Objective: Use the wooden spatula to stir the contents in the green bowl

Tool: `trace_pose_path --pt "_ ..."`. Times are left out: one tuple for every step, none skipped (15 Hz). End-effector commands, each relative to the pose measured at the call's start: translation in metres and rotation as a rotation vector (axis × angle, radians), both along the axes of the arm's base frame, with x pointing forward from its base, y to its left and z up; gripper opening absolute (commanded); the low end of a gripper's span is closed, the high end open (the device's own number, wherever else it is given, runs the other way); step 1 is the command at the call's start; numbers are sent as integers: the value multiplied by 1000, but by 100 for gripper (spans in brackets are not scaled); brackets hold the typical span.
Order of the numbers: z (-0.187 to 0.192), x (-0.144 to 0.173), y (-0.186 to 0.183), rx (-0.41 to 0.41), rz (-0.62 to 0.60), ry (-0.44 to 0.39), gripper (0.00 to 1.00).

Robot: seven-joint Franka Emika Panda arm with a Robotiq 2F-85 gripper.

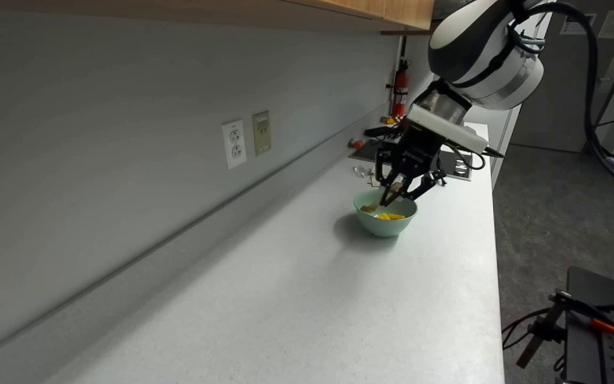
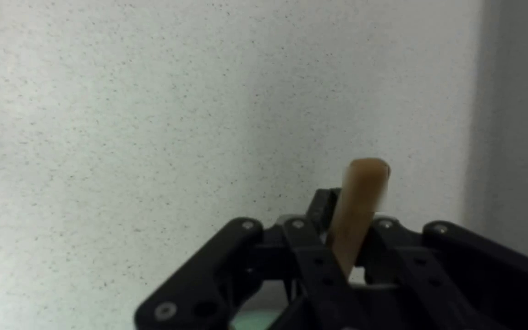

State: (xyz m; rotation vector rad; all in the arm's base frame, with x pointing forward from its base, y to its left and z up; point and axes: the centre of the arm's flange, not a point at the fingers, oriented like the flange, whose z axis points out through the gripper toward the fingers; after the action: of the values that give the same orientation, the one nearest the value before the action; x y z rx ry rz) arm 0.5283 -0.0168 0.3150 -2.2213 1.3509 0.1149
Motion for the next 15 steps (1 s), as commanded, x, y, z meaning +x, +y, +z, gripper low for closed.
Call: trace_pose_path --pt "20 -5 9 46 9 -23 2" --pt "22 -5 10 67 11 -12 2" --pt "23 -5 9 77 9 -1 2" --pt "23 -6 9 91 6 17 2" --pt "20 -6 7 111 -1 43 2" --pt "17 -7 6 118 -2 64 2" --pt "13 -8 4 116 1 96 2" --pt "10 -9 3 121 -5 118 2" --pt "7 -10 0 113 -17 134 2" --pt "4 -10 -2 98 -32 141 2" --pt "2 -10 -5 80 -48 139 2" --pt "1 -9 -7 57 -60 137 2" --pt "1 -9 -9 32 -70 133 2" --pt "1 -8 -10 4 -76 123 2" --pt "1 -7 -11 -34 -77 102 2"
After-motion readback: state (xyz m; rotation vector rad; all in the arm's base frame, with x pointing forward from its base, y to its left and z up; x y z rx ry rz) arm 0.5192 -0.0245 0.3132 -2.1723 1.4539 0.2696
